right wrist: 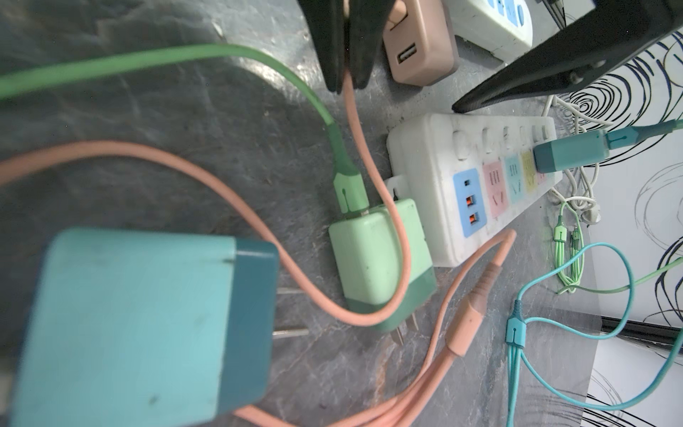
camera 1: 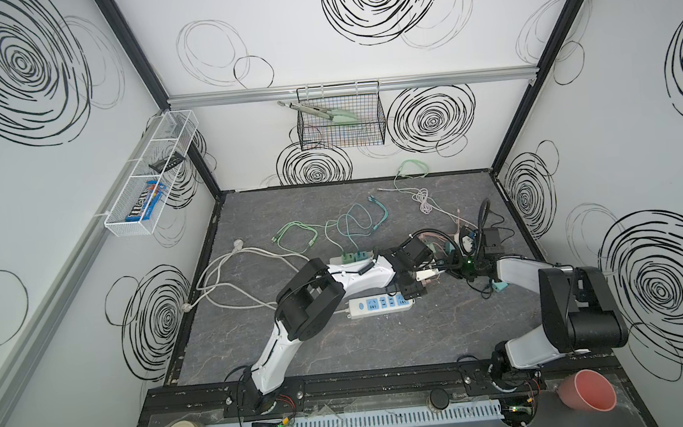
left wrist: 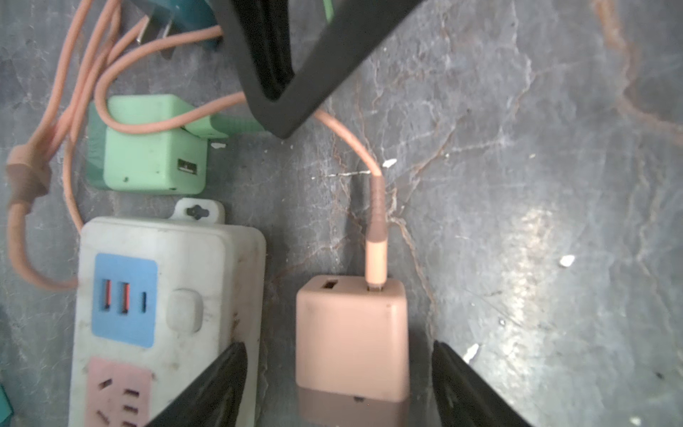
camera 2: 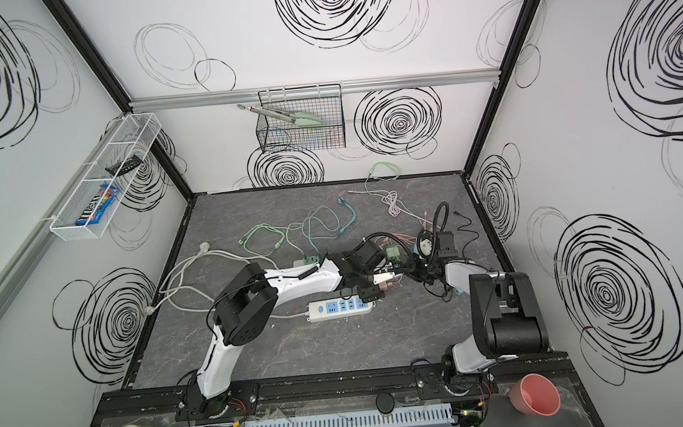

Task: Insert the plug
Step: 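Close the left gripper on the pink charger while right gripper holds it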

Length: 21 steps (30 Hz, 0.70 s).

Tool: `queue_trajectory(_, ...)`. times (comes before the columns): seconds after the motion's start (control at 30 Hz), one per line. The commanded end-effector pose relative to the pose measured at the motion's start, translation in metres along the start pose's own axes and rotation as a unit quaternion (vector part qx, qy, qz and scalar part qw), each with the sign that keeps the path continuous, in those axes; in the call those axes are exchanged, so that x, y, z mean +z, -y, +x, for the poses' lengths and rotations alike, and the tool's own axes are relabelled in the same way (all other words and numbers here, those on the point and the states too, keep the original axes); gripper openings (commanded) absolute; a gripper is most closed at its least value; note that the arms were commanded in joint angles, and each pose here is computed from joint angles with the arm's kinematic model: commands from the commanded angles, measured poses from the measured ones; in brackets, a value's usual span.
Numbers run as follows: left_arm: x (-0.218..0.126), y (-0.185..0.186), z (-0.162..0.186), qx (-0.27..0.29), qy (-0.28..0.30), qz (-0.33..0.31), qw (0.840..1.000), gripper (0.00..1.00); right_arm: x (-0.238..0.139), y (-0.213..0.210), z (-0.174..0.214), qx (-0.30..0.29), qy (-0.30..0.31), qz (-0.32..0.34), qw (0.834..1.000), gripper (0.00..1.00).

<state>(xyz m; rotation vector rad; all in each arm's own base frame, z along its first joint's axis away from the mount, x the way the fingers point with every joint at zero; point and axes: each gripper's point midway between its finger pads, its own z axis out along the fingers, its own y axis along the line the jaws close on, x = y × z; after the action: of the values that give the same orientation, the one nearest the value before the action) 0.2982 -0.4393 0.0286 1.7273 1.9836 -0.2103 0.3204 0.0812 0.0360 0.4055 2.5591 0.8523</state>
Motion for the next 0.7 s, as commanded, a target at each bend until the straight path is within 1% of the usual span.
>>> queue_trajectory(0.0,0.009,0.011,0.015,0.018,-0.028,0.035,0.999,0.78,-0.003,0.0,-0.008,-0.007,0.013,0.002,1.0,0.0)
queue_trajectory(0.17,0.011,0.013,0.016,0.026,-0.039,0.038,0.998,0.76,-0.004,0.001,-0.01,-0.007,0.015,0.005,1.0,0.0)
queue_trajectory(0.3,0.012,0.016,0.013,0.034,-0.034,0.039,0.998,0.67,-0.005,0.001,-0.012,-0.006,0.018,0.006,1.0,0.0)
queue_trajectory(0.4,0.013,0.013,0.011,0.034,-0.033,0.031,0.998,0.51,-0.008,-0.002,-0.014,-0.009,0.021,0.001,1.0,0.01)
queue_trajectory(0.43,0.011,0.012,0.008,0.031,-0.028,0.031,0.999,0.44,-0.009,-0.005,-0.015,-0.012,0.023,-0.005,1.0,0.02)
queue_trajectory(0.5,0.001,0.007,-0.002,0.016,-0.004,0.03,0.999,0.27,-0.014,-0.012,-0.019,-0.018,0.033,-0.016,0.999,0.04)
queue_trajectory(0.57,-0.015,0.001,-0.016,-0.005,0.03,0.029,0.999,0.17,-0.021,-0.021,-0.024,-0.026,0.046,-0.029,0.998,0.07)
queue_trajectory(0.6,-0.025,-0.004,-0.024,-0.017,0.052,0.026,0.998,0.11,-0.027,-0.028,-0.028,-0.031,0.056,-0.039,0.997,0.1)
queue_trajectory(0.63,-0.039,-0.007,-0.033,-0.024,0.076,0.025,0.997,0.05,-0.032,-0.034,-0.032,-0.035,0.065,-0.048,0.996,0.16)
queue_trajectory(0.67,-0.05,-0.008,-0.04,-0.03,0.094,0.026,0.995,0.0,-0.038,-0.04,-0.036,-0.035,0.072,-0.059,0.995,0.23)
